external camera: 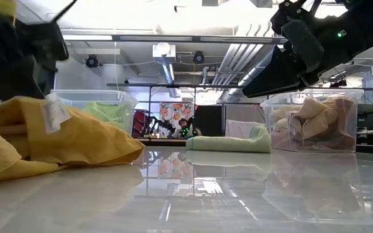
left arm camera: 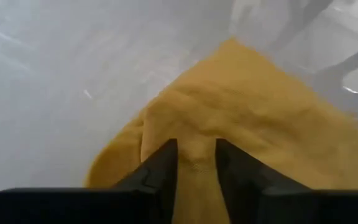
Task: Sort towels by color in basket
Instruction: Put the yellow kitchen towel into the right transparent bin
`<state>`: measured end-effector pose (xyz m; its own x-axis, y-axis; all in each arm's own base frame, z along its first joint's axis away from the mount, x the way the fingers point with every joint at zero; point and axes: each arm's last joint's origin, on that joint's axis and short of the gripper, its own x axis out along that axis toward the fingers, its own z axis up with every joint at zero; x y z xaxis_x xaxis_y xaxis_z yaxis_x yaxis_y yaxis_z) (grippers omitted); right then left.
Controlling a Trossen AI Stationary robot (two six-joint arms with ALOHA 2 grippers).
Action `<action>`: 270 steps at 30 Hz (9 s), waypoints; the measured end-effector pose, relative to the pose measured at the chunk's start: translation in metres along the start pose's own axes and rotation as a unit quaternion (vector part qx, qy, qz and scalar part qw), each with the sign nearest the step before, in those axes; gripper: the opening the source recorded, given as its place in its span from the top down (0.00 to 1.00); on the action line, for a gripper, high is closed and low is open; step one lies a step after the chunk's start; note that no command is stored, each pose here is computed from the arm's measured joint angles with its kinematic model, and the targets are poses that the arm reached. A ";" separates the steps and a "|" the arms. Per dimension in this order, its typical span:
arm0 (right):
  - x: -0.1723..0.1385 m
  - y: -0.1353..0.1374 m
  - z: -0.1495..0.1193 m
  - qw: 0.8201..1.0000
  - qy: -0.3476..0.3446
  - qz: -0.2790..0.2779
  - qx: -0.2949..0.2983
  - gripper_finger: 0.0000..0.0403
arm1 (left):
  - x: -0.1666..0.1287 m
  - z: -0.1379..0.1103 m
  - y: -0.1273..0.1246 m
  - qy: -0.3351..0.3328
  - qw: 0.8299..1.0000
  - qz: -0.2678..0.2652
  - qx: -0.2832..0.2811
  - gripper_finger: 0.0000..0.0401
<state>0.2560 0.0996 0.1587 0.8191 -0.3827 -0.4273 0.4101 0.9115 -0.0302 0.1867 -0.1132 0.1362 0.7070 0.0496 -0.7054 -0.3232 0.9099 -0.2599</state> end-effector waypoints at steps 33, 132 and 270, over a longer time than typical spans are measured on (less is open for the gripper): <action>-0.025 0.008 0.012 0.999 -0.038 0.025 -0.001 0.74 | 0.091 0.148 -0.020 -0.230 0.877 0.053 0.418 0.99; 0.072 0.010 -0.013 0.967 0.060 0.204 -0.142 0.33 | 0.126 0.097 0.017 -0.102 0.965 0.055 0.236 0.67; 0.080 0.008 -0.017 0.982 0.179 0.055 -0.022 0.35 | 0.148 0.087 0.027 -0.099 0.978 0.031 0.183 0.67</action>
<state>0.3181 0.0784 0.1092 0.6608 -0.2117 -0.7201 0.3034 0.9529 -0.0017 0.3371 -0.0451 0.0822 0.8130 0.1553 -0.5611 -0.1478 0.9873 0.0591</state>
